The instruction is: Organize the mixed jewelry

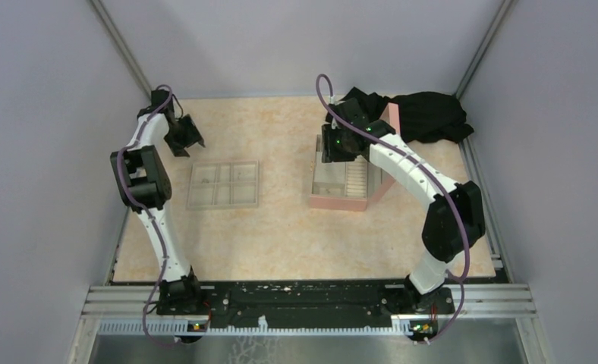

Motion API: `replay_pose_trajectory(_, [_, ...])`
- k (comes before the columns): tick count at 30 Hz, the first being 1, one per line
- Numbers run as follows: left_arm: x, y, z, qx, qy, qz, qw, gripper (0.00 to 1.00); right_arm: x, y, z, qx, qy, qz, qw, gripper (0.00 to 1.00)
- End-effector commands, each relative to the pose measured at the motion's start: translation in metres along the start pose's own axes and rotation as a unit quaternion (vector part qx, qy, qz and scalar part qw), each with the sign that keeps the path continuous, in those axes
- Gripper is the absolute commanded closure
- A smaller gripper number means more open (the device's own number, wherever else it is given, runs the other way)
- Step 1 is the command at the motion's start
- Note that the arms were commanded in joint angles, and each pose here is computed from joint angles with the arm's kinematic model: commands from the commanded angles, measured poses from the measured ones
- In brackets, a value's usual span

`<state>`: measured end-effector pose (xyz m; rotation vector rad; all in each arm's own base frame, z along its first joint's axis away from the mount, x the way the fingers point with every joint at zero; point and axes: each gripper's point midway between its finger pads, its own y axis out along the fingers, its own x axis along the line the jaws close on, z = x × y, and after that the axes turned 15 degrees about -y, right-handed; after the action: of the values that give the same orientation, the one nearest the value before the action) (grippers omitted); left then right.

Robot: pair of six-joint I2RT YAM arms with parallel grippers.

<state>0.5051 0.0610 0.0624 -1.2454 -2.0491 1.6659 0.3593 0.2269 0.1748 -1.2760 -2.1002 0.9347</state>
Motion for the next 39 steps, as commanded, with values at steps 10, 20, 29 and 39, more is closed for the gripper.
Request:
replay_pose_trajectory(10, [0.038, 0.002, 0.071, 0.077, -0.008, -0.051, 0.996, 0.32, 0.007, -0.001, -0.019, -0.03, -0.003, -0.019, 0.999, 0.6])
replay_pose_trajectory(20, [0.091, -0.054, 0.169, 0.121, -0.005, -0.104, 0.987, 0.33, 0.007, 0.001, -0.018, -0.028, -0.005, -0.022, 0.999, 0.6])
replay_pose_trajectory(29, [0.084, -0.11, 0.211, 0.098, 0.041, -0.136, 0.985, 0.32, 0.009, 0.002, -0.025, -0.031, -0.016, -0.026, 0.999, 0.6])
replay_pose_trajectory(39, [0.068, -0.116, 0.225, 0.063, 0.216, -0.081, 0.971, 0.24, 0.008, -0.004, -0.022, -0.035, -0.017, -0.026, 0.999, 0.6])
